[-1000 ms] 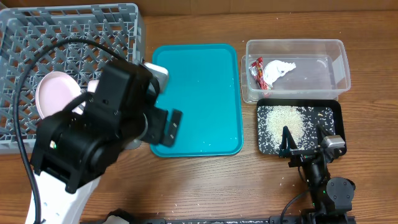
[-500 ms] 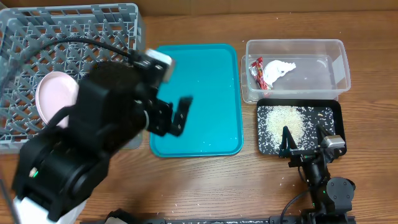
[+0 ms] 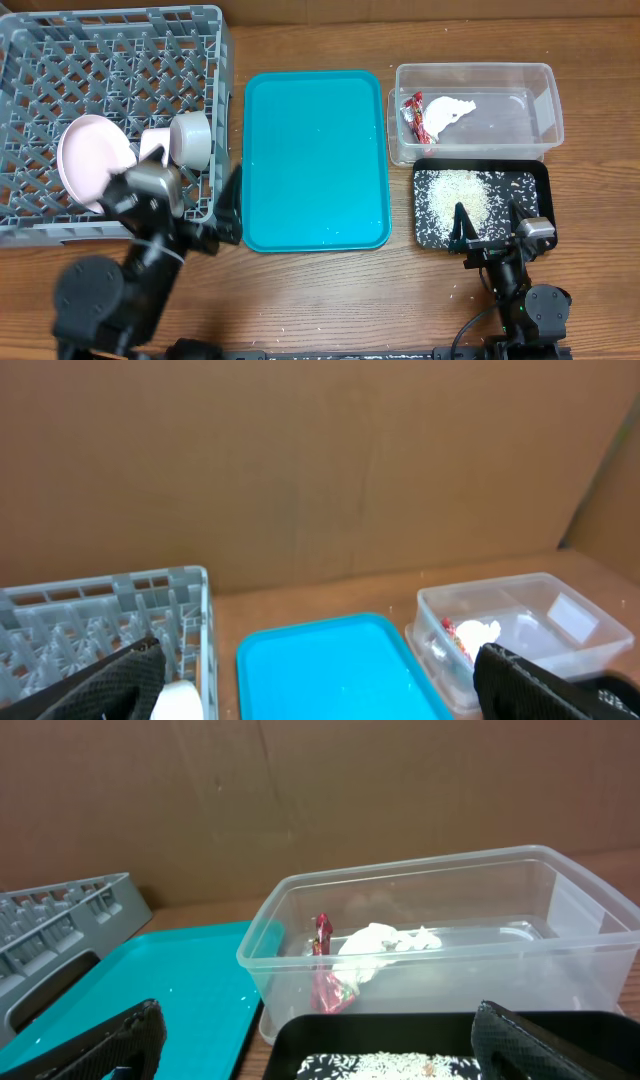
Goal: Sort waste into correct bins and load items into the dishwasher
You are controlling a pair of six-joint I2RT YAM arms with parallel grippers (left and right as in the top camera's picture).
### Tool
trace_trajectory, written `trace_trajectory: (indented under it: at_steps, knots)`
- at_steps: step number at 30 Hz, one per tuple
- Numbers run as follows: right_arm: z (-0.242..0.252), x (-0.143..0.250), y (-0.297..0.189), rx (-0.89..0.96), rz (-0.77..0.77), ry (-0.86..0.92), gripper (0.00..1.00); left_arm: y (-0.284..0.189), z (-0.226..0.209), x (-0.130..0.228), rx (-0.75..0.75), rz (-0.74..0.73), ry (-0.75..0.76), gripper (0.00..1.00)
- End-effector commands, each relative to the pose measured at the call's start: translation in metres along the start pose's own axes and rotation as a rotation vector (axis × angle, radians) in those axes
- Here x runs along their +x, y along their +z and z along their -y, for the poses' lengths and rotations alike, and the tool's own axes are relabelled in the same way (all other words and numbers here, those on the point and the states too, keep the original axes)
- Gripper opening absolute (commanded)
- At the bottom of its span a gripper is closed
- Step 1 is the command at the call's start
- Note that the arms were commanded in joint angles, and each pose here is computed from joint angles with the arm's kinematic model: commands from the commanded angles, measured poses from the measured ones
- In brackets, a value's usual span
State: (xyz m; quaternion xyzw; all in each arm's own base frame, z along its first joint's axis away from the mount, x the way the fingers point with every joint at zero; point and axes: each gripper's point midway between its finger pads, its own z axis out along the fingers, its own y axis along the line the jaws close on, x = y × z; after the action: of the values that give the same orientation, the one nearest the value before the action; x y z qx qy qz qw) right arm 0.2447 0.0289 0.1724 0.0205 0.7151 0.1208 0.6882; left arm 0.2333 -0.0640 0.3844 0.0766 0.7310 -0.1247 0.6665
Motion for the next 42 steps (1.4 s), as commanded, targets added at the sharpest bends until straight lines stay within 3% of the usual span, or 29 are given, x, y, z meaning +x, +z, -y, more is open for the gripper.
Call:
trace_trajectory:
  at_steps: [1,9,22,32,42]
  knots:
    - [0.002,0.001,0.000,0.007,0.009,-0.004,0.99,-0.013,0.003,0.034,0.032,0.044,0.034,1.00]
    - [0.002,0.001,0.000,0.007,0.009,-0.004,1.00,-0.021,0.001,0.112,0.057,0.116,0.042,1.00]
    - [0.002,0.001,0.000,0.007,0.009,-0.004,1.00,0.020,-0.003,0.198,0.088,0.118,0.011,1.00]
    - [0.002,0.001,0.000,0.007,0.009,-0.004,1.00,0.022,-0.007,0.225,0.072,0.010,-0.002,1.00]
    - [0.002,0.001,0.000,0.007,0.009,-0.004,1.00,0.022,-0.007,0.226,0.072,0.006,-0.003,1.00]
